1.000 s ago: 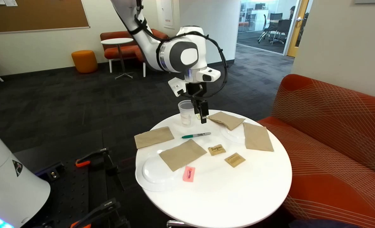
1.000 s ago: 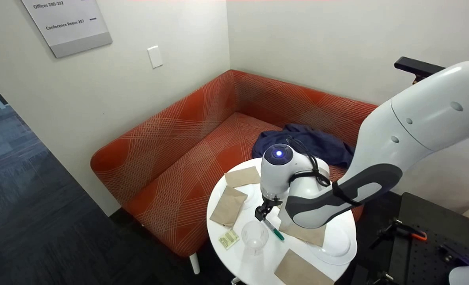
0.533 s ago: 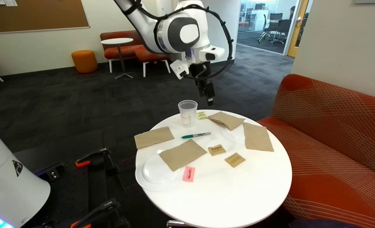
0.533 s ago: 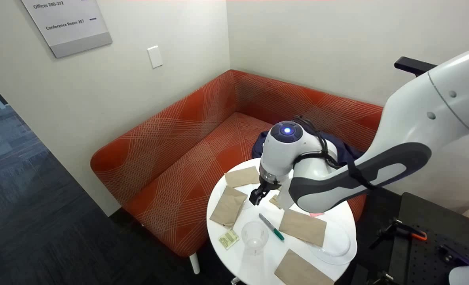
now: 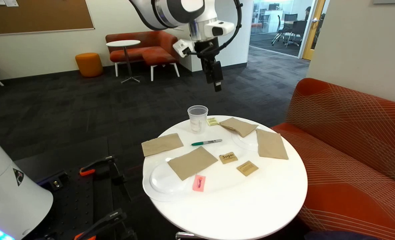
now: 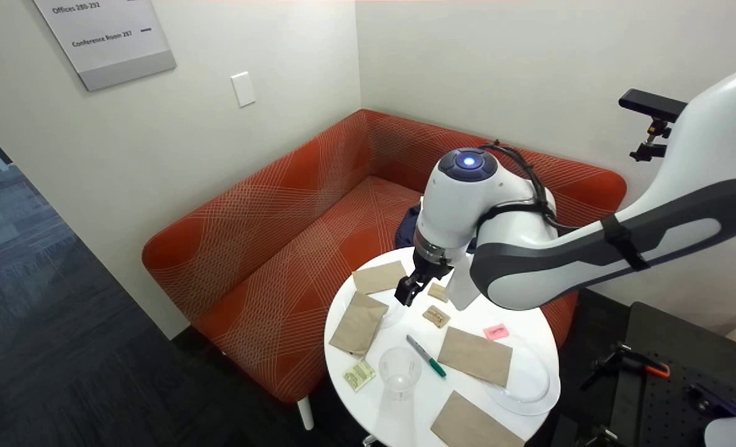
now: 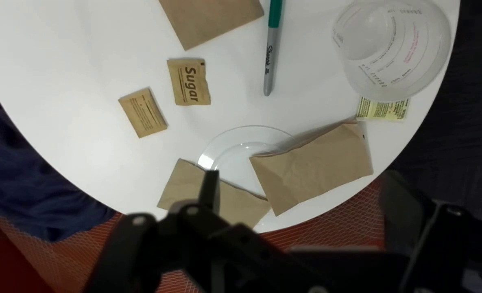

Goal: Take the blue pen out of the cup and place it on the table

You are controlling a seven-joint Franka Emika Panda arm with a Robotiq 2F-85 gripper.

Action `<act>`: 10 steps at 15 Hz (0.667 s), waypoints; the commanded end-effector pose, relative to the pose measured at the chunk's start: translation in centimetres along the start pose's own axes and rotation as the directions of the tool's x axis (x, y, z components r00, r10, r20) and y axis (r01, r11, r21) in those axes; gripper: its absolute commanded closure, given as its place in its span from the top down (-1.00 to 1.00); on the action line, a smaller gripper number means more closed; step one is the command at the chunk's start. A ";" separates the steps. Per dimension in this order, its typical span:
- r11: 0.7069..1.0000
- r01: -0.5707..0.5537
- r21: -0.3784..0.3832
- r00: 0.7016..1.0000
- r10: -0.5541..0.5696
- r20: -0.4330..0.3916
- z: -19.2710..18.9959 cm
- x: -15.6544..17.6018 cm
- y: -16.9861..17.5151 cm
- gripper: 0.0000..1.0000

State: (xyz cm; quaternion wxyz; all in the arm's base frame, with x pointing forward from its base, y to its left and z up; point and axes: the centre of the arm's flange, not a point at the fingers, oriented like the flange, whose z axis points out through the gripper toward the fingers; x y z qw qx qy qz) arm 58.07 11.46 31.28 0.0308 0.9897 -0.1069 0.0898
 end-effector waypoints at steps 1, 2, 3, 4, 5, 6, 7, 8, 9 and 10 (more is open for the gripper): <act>1.000 -0.014 -0.010 1.000 0.014 0.024 -2.8 -0.9 0.2 1.00; 1.000 -0.011 -0.007 1.000 0.011 0.029 -3.1 -1.0 0.2 1.00; 1.000 0.004 -0.002 1.000 -0.004 0.015 -1.7 -0.3 -0.2 1.00; 1.000 0.006 0.001 1.000 -0.006 0.014 -1.9 -0.3 -0.3 1.00; 1.000 0.007 0.002 1.000 -0.007 0.016 -1.8 -0.3 -0.3 1.00; 1.000 0.007 0.002 1.000 -0.007 0.019 -1.7 -0.4 -0.4 1.00; 1.000 0.007 0.000 1.000 -0.007 0.021 -1.5 -0.4 -0.3 1.00; 1.000 0.006 0.000 1.000 -0.006 0.022 -1.5 -0.4 -0.3 1.00; 1.000 0.006 0.000 1.000 -0.006 0.022 -1.4 -0.4 -0.3 1.00; 1.000 0.006 0.000 1.000 -0.006 0.022 -1.4 -0.4 -0.3 1.00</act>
